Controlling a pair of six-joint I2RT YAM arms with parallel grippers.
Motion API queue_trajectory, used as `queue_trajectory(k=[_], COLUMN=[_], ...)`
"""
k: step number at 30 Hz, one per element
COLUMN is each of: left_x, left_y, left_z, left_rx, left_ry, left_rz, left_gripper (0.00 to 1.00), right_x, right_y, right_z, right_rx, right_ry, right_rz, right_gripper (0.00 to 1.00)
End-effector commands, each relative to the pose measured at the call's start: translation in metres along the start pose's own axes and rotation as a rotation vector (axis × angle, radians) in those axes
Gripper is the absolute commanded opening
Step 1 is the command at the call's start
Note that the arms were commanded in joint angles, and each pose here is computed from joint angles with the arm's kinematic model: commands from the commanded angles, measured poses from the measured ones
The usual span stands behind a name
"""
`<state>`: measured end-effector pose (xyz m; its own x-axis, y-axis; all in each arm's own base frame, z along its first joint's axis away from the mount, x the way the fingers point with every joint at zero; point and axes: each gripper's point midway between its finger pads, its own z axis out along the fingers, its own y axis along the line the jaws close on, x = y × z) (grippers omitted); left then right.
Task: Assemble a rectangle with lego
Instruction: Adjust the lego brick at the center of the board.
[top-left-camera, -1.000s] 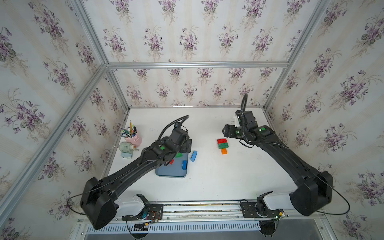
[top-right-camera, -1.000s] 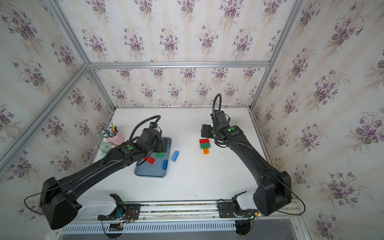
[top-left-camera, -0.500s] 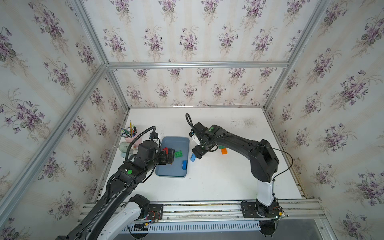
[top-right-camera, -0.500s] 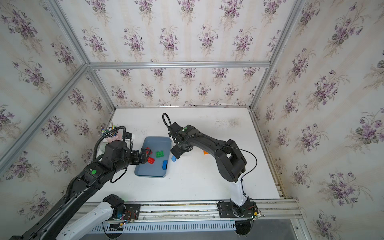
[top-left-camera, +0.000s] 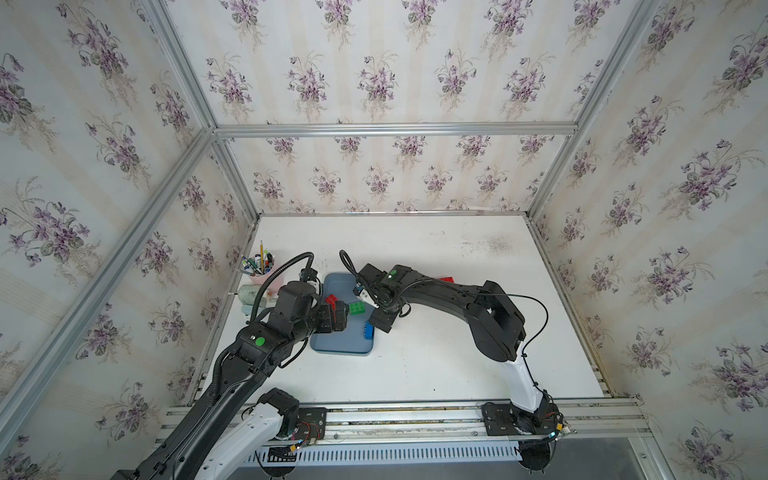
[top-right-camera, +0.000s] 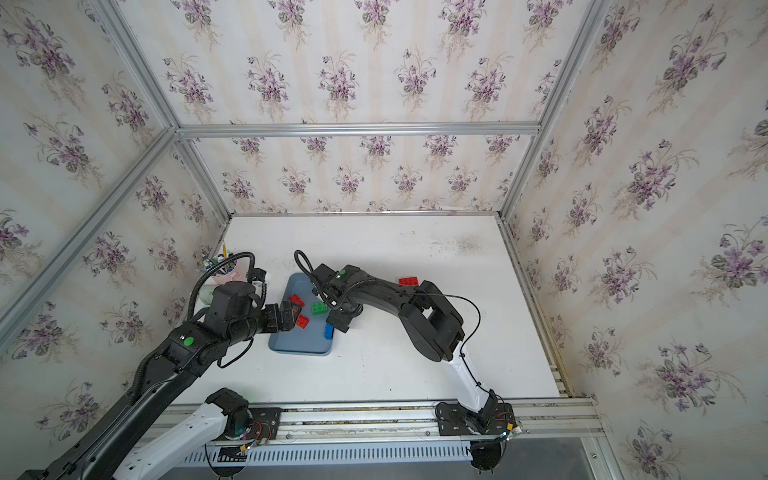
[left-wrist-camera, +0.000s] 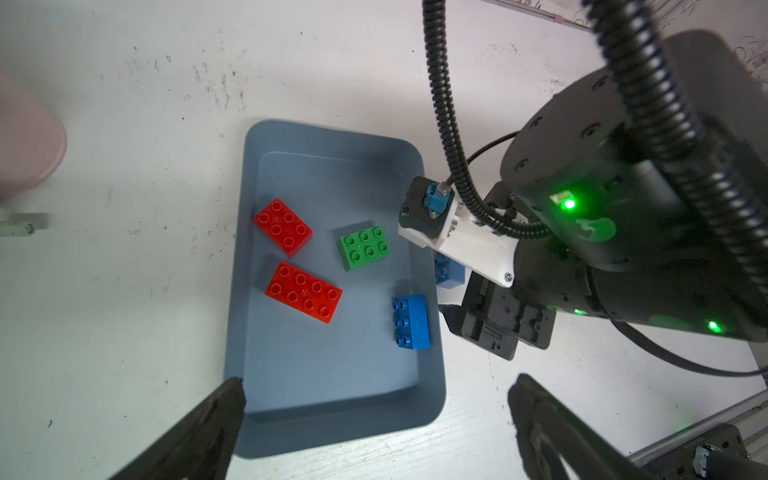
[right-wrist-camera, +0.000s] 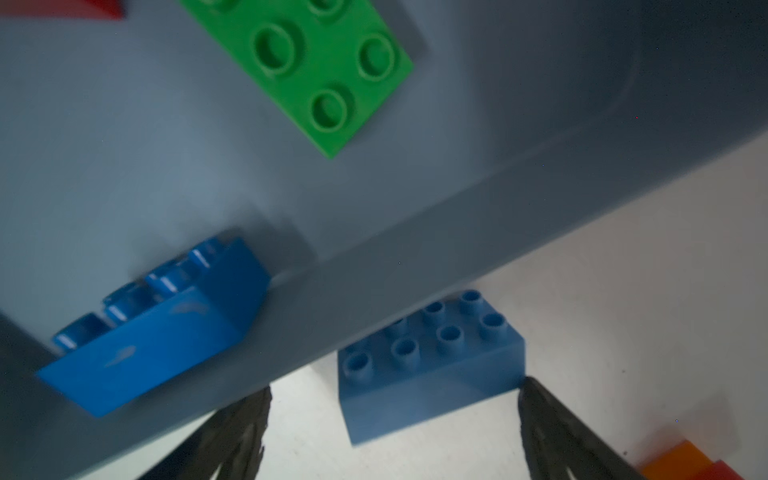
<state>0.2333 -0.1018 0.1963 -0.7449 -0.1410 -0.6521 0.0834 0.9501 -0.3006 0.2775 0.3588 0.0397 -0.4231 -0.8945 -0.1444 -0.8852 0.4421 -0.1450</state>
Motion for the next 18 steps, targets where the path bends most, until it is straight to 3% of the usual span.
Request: queue_trajectory(k=[1,10,18], left_x=[-0.001,-0.004,-0.005], left_y=[0.001,0.003,0.006], left_z=[-0.002,0.003,0.006], left_rx=[-0.009,-0.024,-0.034], left_ry=[0.007,0.017,0.026], left_rz=[0.002,-0.006,-0.017], left_gripper=[1.0,1.0,1.0], right_x=[-0.004,-0.011,-0.018], right_y=[-0.005,-0.017,-0.009], right_z=[0.003,0.001,0.006], right_rx=[0.039,0.091,0.018], right_ry=[-0.002,-0.035,-0.059], right_rz=[-0.052,-0.086,-0.058], right_gripper=[0.92,0.92,0.92])
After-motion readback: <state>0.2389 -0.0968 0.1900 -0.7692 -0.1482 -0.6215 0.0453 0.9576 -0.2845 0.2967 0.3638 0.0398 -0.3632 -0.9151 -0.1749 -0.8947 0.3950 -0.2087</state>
